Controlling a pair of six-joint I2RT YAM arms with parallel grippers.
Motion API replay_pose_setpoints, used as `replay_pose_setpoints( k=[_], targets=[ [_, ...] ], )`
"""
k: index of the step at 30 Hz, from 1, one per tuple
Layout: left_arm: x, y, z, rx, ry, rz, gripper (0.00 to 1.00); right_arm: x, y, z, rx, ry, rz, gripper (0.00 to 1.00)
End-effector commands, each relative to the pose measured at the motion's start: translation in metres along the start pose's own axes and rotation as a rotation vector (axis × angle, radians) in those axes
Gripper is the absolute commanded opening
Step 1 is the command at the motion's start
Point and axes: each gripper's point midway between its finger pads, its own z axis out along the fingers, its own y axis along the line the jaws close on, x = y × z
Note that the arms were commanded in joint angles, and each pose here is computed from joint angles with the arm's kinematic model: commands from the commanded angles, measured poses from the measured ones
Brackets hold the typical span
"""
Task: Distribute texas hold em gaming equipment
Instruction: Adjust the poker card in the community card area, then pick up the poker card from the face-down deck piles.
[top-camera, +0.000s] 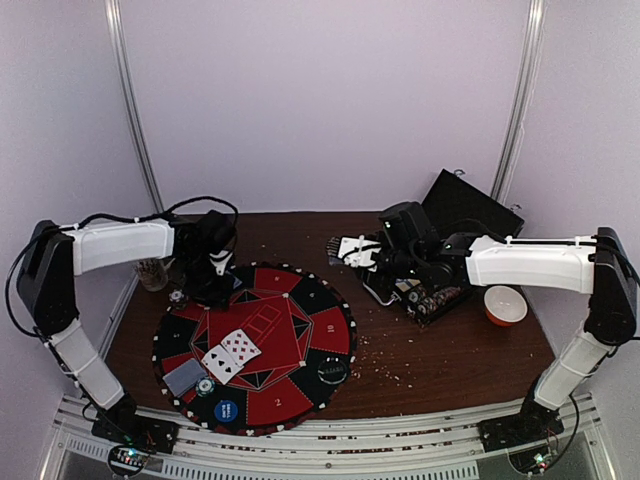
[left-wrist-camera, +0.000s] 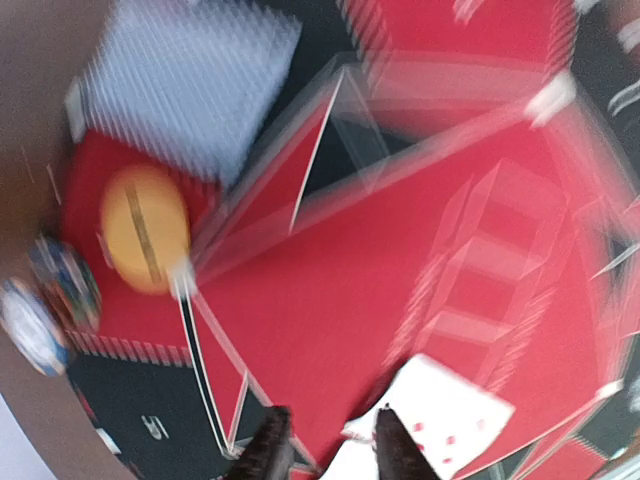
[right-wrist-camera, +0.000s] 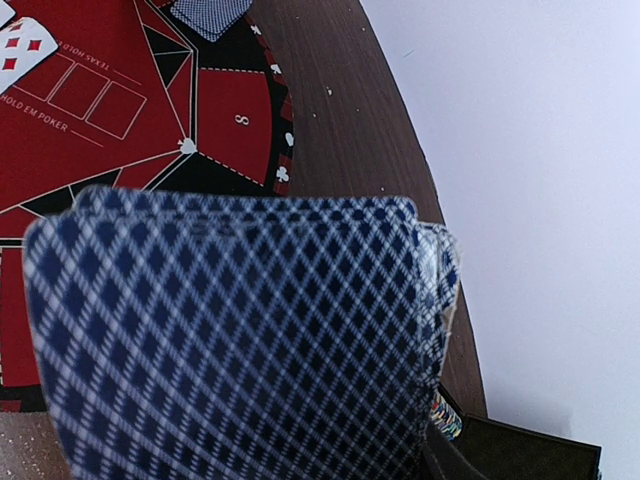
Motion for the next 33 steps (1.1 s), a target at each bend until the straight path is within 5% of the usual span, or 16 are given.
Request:
replay_pose_setpoints(
  k=[1,5,11,17,33],
  targets=[
    [-0.086,-0.046,-0.084,0.21,-0.37,0.087,0.41,-0.018,-0.006,-0.018,0.001,-0.074,0.011,0.43],
    [-0.112,-0.117,-0.138,0.51,-0.557,0.239,0.62,-0.032,0.0,-0.022,-0.011,-0.124,0.004,0.43],
    [-0.111,-0.173,-0.185,0.888,-0.661,0.31,0.88,-0.046,0.003,-0.022,-0.02,-0.161,-0.034,0.43],
    [-0.107,-0.193,-0.189,1.05,-0.629,0.313,0.93,-0.052,0.007,-0.018,-0.029,-0.172,-0.046,0.43],
    [-0.103,-0.218,-0.152,1.034,-0.501,0.334,0.93,-0.059,0.009,-0.012,-0.028,-0.178,-0.055,0.43]
  ],
)
